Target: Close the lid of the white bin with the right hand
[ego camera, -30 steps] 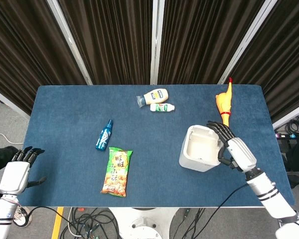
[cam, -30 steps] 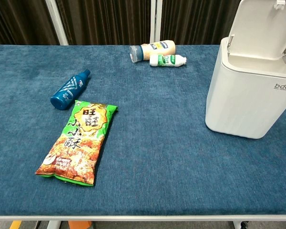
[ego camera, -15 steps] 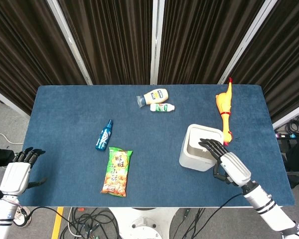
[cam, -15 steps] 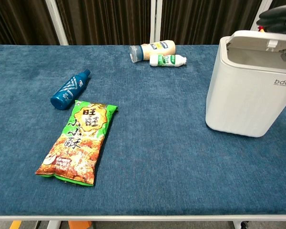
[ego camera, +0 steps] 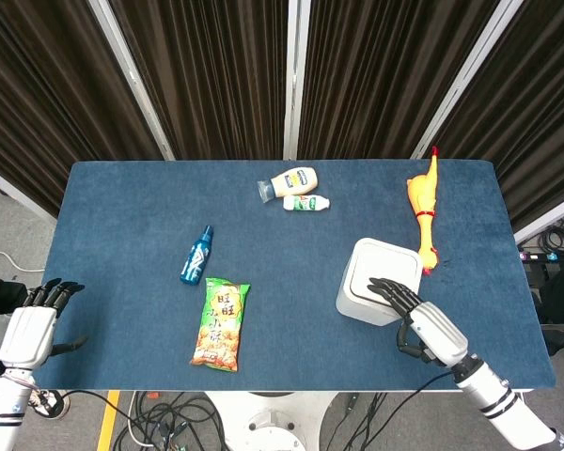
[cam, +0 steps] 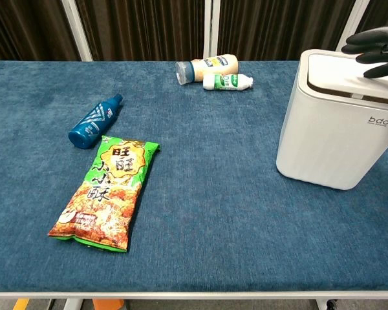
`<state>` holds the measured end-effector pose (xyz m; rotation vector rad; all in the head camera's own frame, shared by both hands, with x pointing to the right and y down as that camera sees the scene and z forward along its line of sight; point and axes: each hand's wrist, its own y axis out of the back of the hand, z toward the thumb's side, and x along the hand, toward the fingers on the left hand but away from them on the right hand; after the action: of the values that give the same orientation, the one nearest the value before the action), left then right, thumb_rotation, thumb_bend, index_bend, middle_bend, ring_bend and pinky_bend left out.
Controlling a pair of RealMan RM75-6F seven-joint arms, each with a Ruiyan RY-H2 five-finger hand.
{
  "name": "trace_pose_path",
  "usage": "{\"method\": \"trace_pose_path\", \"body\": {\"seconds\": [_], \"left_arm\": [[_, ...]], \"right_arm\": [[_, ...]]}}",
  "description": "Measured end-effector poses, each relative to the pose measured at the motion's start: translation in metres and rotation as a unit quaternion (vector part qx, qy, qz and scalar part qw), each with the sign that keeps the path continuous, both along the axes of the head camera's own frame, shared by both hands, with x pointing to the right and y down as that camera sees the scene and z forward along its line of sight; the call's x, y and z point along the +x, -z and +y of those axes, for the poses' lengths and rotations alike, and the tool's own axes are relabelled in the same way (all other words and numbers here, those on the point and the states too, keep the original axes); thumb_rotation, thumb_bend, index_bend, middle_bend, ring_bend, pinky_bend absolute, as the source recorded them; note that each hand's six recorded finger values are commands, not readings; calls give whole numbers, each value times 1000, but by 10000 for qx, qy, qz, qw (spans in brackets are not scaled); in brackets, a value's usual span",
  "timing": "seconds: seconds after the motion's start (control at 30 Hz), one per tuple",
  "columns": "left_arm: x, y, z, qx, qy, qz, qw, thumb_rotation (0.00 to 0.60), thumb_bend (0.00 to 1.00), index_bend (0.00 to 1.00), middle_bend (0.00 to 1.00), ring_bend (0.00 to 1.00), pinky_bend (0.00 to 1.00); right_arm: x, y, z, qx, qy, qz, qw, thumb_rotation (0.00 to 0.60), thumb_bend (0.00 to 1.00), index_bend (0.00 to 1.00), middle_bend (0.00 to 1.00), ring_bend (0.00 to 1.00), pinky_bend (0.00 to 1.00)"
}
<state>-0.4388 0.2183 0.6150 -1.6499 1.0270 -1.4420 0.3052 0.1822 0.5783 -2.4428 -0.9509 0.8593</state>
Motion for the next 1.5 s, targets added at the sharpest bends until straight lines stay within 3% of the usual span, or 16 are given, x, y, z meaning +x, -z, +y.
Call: {"method": "trace_pose_path", "body": {"seconds": [0.8, 0.97, 1.13, 1.27, 1.37, 1.47, 1.5], "left_arm": [[-2, 0, 0, -9, 29, 5, 10000, 600, 0, 229, 196, 107, 187], [-2, 0, 0, -1, 24, 5, 10000, 600, 0, 229, 196, 107, 188], [-1, 0, 0, 4, 21, 14, 10000, 600, 0, 229, 196, 107, 187], [-1, 2, 0, 30, 20, 22, 10000, 600, 0, 229, 196, 107, 188], [0, 3, 0, 42, 32, 36, 10000, 600, 0, 229, 196, 107, 187], [2, 4, -2, 54, 24, 60, 10000, 600, 0, 228, 196, 107, 187], [2, 4, -2, 59, 17, 66, 10000, 600, 0, 229, 196, 107, 187]], "right_arm": [[8, -19, 5, -494, -221, -115, 9985, 600, 1000, 0, 0, 0, 145], [6, -11, 1, -285, -222, -229, 9991, 600, 1000, 0, 0, 0, 145], [10, 12, -4, 295, -278, -282, 9988, 600, 1000, 0, 0, 0, 144], [26, 20, -3, 700, -355, 136, 9968, 600, 1000, 0, 0, 0, 143], [49, 20, 0, 1021, -469, 799, 9905, 600, 1000, 0, 0, 0, 121], [85, 15, 7, 1328, -691, 1775, 9727, 600, 1000, 0, 3, 0, 105], [103, 13, 13, 1395, -829, 2209, 9617, 600, 1000, 0, 5, 0, 97]]}}
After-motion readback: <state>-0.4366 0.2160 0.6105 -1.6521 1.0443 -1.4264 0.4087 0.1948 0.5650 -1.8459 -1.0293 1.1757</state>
